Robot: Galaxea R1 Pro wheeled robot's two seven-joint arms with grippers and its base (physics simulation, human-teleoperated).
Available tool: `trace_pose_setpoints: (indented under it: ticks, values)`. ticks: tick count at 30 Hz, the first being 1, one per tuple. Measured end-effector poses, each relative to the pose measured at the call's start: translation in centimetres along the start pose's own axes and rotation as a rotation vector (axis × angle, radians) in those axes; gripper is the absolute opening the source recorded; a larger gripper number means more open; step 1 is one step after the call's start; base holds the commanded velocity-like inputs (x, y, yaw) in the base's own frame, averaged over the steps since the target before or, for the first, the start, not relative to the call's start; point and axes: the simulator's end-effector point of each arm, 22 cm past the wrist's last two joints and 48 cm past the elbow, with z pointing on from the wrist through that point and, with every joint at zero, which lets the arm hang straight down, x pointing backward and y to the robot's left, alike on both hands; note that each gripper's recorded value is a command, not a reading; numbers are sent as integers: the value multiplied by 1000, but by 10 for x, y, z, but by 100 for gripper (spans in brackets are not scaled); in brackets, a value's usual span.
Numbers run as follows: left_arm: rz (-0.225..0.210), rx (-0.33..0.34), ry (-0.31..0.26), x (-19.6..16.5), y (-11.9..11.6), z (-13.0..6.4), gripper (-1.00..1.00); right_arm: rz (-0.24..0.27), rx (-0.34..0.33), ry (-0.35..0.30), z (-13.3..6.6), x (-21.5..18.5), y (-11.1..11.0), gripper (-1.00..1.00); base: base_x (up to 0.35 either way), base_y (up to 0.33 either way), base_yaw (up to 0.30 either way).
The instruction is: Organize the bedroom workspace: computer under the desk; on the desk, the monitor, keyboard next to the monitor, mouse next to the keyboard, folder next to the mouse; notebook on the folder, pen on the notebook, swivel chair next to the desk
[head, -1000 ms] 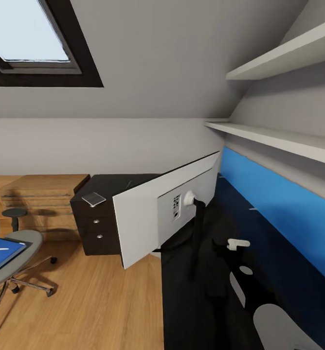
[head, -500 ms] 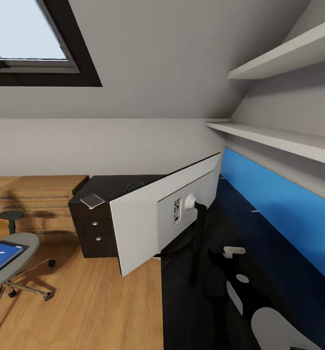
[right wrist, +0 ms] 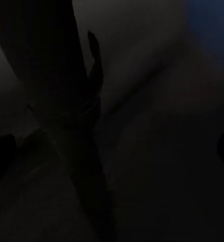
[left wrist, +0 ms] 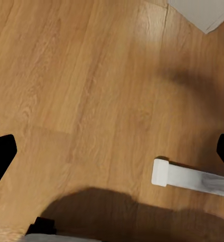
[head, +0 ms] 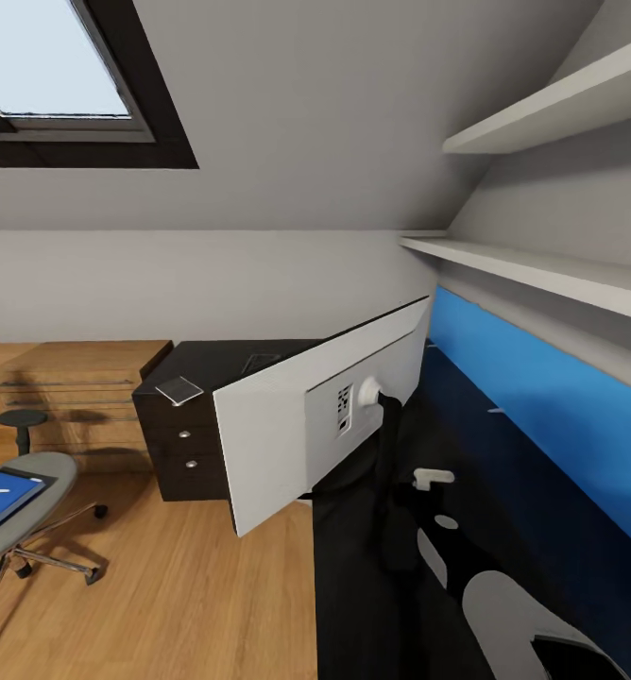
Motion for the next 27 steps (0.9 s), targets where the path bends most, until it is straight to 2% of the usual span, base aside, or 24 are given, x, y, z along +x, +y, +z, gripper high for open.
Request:
trace_pose_setpoints:
  ticks: [2,4,6,7,11,14,21,27]
  values:
    - [-7,16,39,-21,-7,-10,100,5,-1,3,1,-3,5,100,0,0,0]
    - [-9,18,37,-37,-8,-17,100,10,-8,5,1,-3,12,100,0,0,0]
    - [-25,-1,32,-48,3,-21,100,12,-16,3,1,-4,19,100,0,0,0]
    - [-47,-29,29,-51,19,-23,100,12,-19,-3,1,-6,21,100,0,0,0]
    - [-81,-72,31,-49,43,-25,100,13,-18,-22,1,-10,20,100,0,0,0]
    - [-90,-85,26,-51,50,-27,100,14,-16,-35,1,-14,19,100,0,0,0]
    - [-91,-94,18,-54,55,-28,100,14,-13,-38,1,-14,19,100,0,0,0]
    - [-95,-97,25,-45,57,-20,100,13,-16,-42,5,-7,18,100,0,0,0]
